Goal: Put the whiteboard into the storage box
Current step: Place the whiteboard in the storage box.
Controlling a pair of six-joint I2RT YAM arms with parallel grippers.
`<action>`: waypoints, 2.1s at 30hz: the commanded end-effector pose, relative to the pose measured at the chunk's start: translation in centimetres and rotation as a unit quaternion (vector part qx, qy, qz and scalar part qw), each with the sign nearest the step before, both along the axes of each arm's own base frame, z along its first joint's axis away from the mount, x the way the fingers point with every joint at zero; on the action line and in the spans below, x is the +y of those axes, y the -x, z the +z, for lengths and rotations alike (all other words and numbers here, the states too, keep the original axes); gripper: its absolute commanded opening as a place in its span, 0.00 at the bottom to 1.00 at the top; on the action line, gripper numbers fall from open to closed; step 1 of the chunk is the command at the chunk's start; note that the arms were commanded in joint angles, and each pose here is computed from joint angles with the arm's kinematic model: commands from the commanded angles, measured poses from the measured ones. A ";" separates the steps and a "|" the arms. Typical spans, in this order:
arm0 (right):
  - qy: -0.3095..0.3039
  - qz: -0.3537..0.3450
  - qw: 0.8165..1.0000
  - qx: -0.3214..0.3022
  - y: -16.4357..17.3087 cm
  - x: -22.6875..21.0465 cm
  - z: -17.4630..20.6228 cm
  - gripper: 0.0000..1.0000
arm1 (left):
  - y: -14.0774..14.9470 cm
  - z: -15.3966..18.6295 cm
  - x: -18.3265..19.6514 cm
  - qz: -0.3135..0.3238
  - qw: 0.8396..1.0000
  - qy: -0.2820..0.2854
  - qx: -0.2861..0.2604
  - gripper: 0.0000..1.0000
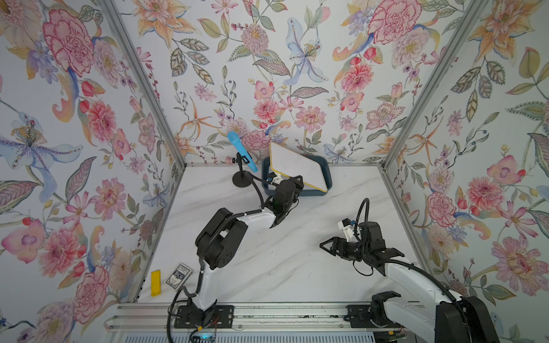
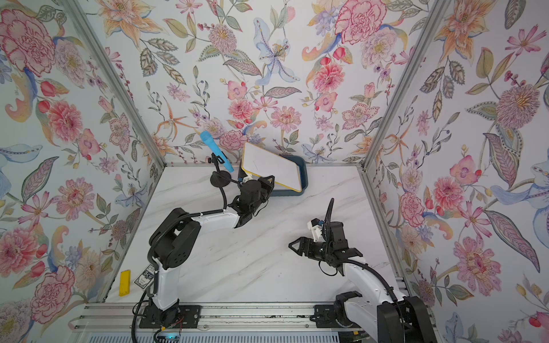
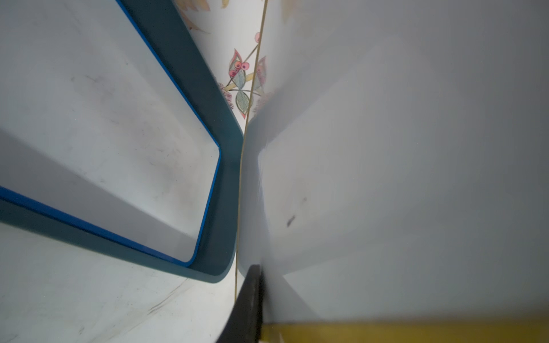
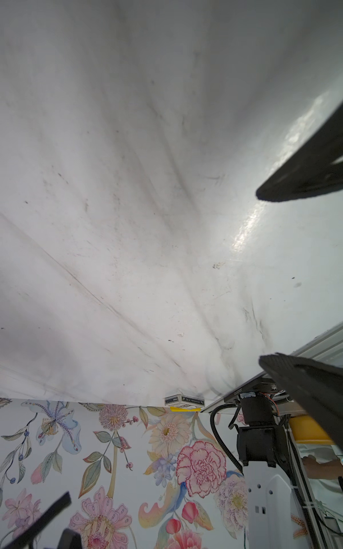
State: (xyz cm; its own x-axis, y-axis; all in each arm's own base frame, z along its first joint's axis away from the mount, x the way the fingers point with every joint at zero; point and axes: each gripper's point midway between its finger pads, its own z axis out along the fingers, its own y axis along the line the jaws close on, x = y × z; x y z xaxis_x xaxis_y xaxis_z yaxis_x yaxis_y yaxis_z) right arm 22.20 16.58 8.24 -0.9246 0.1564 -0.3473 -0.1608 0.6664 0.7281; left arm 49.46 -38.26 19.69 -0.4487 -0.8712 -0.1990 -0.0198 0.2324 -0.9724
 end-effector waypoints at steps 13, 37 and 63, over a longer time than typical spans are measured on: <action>-0.024 0.026 0.999 -0.001 0.7 0.6 0.1 0.84 | -4.5 5.2 0.3 0.107 0.987 0.109 -0.057 0.00; -0.028 0.027 0.999 0.015 0.9 0.9 -0.6 0.86 | -4.8 -5.9 0.9 0.058 0.989 0.109 0.081 0.09; -0.027 0.027 0.999 0.025 1.2 1.1 -1.1 0.86 | 0.0 -6.0 2.5 -0.011 0.988 0.110 0.110 0.42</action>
